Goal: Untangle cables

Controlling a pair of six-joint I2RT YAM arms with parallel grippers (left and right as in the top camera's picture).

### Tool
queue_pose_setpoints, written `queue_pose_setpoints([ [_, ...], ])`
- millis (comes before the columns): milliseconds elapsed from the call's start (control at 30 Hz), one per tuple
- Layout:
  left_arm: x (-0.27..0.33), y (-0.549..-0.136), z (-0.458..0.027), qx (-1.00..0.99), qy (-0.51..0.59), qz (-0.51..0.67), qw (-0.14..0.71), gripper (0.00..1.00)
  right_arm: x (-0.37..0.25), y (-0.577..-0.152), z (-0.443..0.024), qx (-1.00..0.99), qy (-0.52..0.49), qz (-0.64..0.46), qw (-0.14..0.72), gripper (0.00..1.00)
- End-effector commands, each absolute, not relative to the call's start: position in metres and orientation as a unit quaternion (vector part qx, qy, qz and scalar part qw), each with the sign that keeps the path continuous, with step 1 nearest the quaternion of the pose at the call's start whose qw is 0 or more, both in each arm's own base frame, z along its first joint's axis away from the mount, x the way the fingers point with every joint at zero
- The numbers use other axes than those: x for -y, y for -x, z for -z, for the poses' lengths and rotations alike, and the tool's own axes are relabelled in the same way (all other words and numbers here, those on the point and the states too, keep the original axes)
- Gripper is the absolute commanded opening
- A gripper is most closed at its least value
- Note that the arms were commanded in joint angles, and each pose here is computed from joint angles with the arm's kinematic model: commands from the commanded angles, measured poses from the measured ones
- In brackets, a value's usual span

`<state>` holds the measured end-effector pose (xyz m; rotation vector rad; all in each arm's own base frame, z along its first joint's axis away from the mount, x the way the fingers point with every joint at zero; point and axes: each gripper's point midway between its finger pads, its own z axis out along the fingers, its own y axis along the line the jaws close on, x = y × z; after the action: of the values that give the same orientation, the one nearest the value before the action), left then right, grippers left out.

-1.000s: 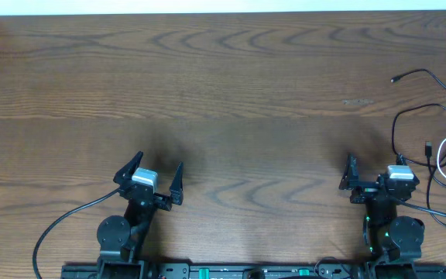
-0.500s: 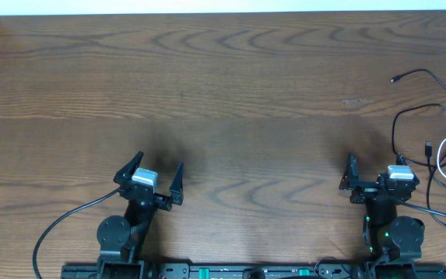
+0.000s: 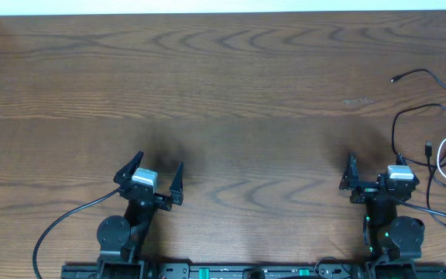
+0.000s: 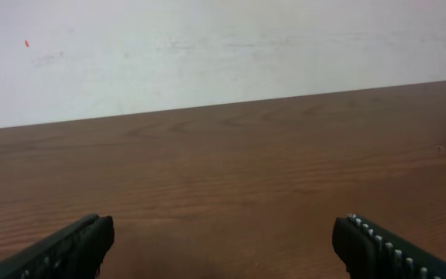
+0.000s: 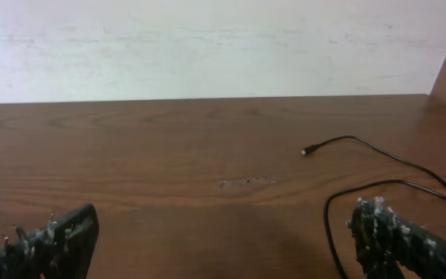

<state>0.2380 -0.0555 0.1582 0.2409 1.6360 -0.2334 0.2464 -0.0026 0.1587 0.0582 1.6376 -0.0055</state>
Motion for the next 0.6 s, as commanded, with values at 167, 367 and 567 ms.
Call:
queue_pose_setpoints([
  [167,0.0604,-0.2354,-0.1435,-0.741,-0.113,0.120,0.651,0.95,0.0042,-0.2460,-0.1586,-0.730,-0.032,0.002,0.683,0.99],
  [367,0.0604,-0.2354,-0.1435,-0.741,-0.113,0.120,0.651,0.95,0.0042,-0.2460,-0.1586,-0.730,-0.032,0.002,0.683,0.99],
  [567,0.0604,-0.2354,-0.1435,-0.741,-0.113,0.120,0.651,0.95,0.0042,-0.2460,-0.1586,-0.730,-0.032,0.002,0.683,0.99],
])
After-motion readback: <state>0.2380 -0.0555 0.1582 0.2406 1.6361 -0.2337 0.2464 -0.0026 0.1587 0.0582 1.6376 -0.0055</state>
